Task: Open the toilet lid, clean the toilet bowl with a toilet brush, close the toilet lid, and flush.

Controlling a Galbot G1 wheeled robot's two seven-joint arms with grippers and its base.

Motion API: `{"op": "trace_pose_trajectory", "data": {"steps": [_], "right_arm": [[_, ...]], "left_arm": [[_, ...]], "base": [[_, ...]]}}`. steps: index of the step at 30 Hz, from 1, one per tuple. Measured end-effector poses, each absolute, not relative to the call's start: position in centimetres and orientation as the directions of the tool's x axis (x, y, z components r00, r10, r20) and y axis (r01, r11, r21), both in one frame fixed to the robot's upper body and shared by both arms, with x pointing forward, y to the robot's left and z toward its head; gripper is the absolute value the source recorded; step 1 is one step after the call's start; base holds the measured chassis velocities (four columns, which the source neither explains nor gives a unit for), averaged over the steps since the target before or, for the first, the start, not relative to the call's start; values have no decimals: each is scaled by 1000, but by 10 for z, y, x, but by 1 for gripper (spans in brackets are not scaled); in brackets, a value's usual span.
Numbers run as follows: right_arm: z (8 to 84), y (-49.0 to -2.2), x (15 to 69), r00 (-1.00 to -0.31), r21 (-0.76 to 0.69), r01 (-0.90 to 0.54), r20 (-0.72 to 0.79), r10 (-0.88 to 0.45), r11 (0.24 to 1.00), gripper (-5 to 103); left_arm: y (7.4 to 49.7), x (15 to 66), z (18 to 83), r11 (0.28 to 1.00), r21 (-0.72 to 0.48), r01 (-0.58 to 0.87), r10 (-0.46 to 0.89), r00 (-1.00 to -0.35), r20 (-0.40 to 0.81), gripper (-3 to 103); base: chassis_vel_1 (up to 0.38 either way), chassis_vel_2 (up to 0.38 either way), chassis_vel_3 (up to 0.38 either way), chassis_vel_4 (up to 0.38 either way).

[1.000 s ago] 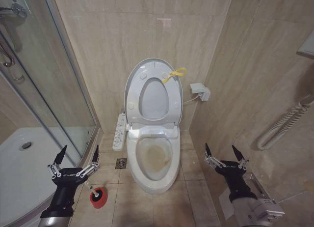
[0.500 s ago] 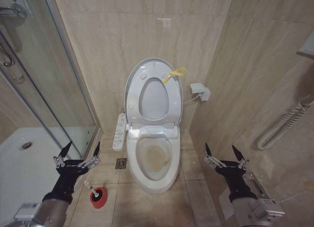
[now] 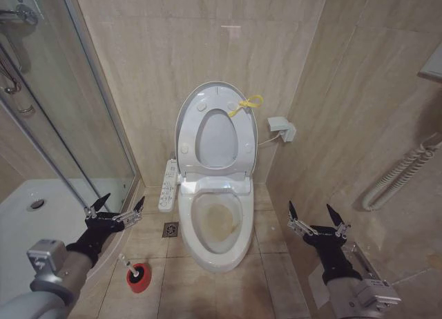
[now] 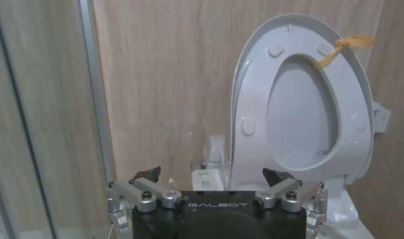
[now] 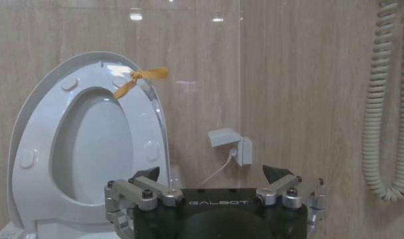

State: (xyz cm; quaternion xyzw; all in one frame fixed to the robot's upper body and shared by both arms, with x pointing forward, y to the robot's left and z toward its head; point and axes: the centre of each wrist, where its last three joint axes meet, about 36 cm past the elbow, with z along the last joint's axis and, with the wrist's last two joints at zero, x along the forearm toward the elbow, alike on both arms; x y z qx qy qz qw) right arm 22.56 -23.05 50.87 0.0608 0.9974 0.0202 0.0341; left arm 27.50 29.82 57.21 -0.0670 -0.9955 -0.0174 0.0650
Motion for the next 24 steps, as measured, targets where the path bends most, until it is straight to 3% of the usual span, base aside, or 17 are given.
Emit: {"op": "trace_pose_trajectory", "data": {"steps": [10,24], "right_arm": [[509,-231,226,-990,44,120,-65,123,992,100],[509,-231,226,-990,45,120,-65,123,992,100]], "left_arm": [[299,276,572,989,26,142,138,-982,127,100],[306,268,550,979,85,185,194,-975,-107,100]], "base": [[0,0,0,0],[0,0,0,0]]}}
